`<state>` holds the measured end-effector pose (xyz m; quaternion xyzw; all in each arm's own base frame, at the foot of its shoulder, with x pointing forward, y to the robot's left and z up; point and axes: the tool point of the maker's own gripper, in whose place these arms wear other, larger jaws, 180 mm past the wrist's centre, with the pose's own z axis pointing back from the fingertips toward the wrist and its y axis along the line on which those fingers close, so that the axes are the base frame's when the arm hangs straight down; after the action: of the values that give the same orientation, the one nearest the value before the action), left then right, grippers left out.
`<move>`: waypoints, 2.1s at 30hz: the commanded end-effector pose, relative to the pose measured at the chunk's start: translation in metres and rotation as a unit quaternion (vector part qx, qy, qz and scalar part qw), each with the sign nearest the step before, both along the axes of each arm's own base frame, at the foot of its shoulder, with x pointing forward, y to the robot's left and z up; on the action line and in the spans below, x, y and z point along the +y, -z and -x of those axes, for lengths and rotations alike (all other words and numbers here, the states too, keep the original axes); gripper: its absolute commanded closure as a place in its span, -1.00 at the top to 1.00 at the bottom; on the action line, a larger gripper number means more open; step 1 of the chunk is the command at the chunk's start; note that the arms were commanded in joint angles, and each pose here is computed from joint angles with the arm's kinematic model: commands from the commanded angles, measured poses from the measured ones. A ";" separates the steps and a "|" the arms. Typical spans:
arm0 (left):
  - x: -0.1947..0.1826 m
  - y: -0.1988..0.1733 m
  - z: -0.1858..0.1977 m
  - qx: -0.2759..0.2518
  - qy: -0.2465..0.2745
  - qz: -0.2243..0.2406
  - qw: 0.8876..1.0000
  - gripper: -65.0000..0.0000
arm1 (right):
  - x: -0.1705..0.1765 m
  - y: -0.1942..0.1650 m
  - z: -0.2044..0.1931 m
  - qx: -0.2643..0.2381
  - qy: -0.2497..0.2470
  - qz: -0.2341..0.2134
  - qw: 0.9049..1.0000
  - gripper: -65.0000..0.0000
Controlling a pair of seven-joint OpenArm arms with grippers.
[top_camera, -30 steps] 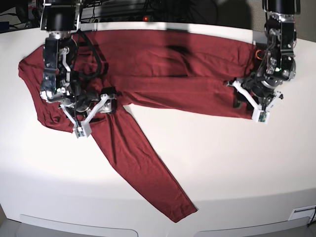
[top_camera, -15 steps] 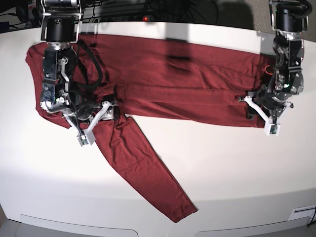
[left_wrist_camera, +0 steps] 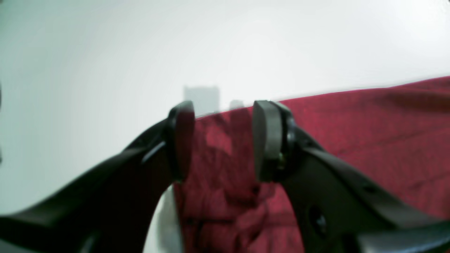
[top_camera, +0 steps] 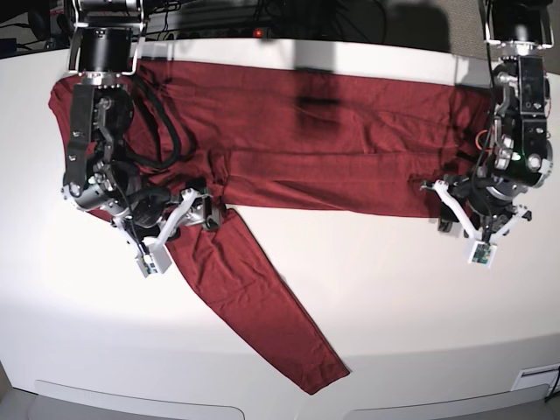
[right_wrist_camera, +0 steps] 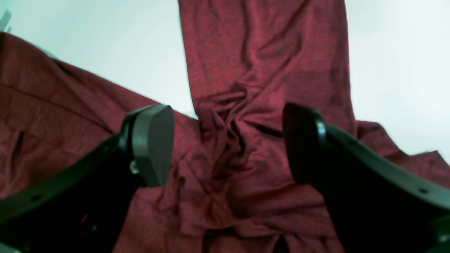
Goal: Fold the T-shirt properly
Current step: 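Grasp the folded end with the left gripper and pull it outward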
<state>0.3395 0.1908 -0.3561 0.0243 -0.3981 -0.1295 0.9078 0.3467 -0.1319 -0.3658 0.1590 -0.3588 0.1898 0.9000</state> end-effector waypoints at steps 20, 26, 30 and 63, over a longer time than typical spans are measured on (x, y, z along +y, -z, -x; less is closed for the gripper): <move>0.055 -0.007 0.042 -0.102 0.213 -0.207 0.949 -0.35 | 0.012 -0.014 0.005 -0.021 -0.023 -0.031 0.999 0.45; 0.031 0.036 0.064 -0.062 0.264 -0.188 0.944 -0.35 | 0.012 -0.015 0.004 -0.023 -0.023 -0.033 0.999 0.45; 0.009 0.046 0.069 -0.058 0.301 -0.189 0.933 -0.35 | 0.012 -0.014 0.005 -0.021 -0.023 -0.031 0.999 0.45; 0.029 0.053 0.052 -0.090 0.282 -0.234 0.926 -0.84 | 0.012 -0.014 0.005 -0.020 -0.023 -0.033 0.999 0.45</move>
<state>0.2792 0.2159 -0.4195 0.1247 -0.4130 -0.4679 0.7713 0.3310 -0.1210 -0.3683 0.1912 -0.3530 0.1953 0.8948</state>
